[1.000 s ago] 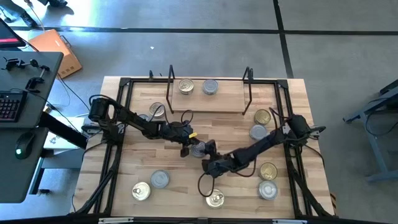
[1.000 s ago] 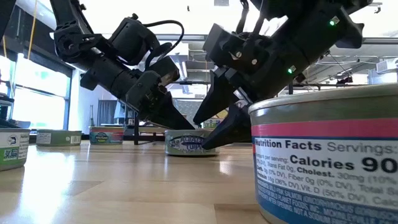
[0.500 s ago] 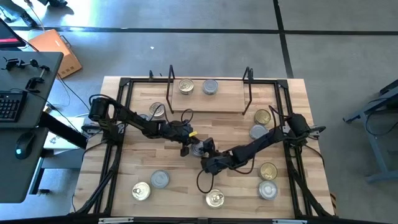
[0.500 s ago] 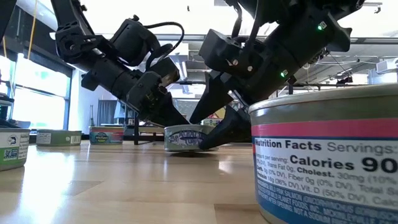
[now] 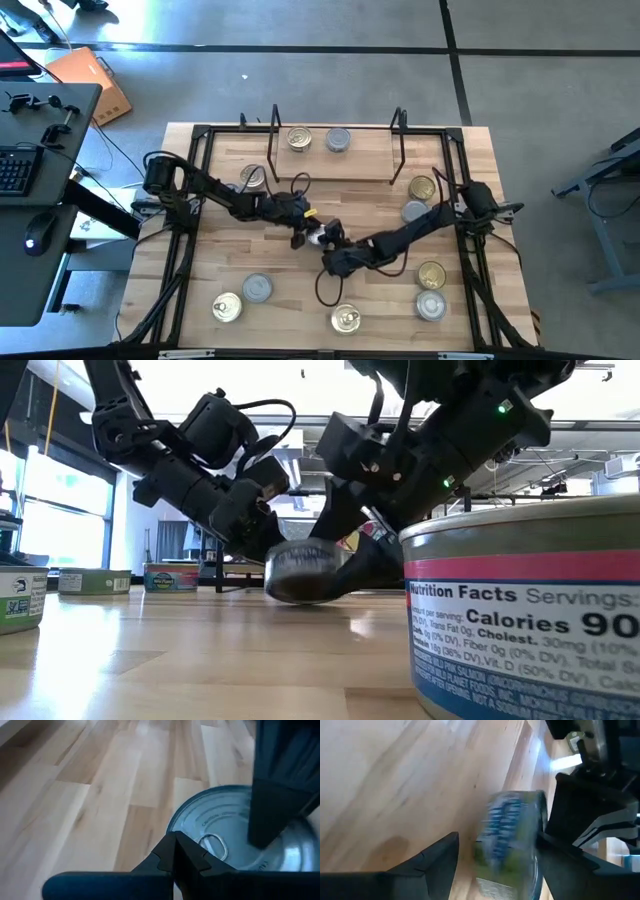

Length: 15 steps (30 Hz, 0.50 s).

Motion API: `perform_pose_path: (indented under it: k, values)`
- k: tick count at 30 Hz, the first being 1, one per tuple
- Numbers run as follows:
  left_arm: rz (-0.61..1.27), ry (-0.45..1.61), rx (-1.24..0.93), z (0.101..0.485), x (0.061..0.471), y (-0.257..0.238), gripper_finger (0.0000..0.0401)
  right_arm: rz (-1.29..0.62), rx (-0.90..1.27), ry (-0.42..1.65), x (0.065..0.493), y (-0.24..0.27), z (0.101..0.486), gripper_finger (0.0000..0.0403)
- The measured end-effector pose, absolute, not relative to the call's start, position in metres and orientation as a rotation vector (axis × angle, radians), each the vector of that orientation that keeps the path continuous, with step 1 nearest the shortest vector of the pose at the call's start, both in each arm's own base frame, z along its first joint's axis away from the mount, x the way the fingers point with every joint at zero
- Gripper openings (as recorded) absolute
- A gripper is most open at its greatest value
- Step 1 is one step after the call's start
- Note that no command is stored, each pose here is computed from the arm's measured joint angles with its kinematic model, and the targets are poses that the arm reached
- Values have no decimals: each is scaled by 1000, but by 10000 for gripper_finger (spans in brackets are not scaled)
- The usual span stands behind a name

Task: Stack canned seafood by type on shelf
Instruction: Put the green tuna can on the shelf

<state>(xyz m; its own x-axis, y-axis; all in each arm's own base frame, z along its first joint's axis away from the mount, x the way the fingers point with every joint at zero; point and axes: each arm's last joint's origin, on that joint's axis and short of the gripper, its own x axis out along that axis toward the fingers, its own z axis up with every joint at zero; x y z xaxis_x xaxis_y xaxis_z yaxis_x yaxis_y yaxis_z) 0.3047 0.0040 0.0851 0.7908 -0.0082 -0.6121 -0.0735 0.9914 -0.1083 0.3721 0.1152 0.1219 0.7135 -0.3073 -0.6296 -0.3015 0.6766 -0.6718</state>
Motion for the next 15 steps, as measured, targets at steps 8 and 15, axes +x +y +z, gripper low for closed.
perform_pose_path:
  k: [8,15]
  values:
    - [9,709,-136,79,301,2,0,-118,-907,781,376,110,126,241]
    - [19,707,-132,80,301,2,0,-123,-828,744,377,112,128,147]
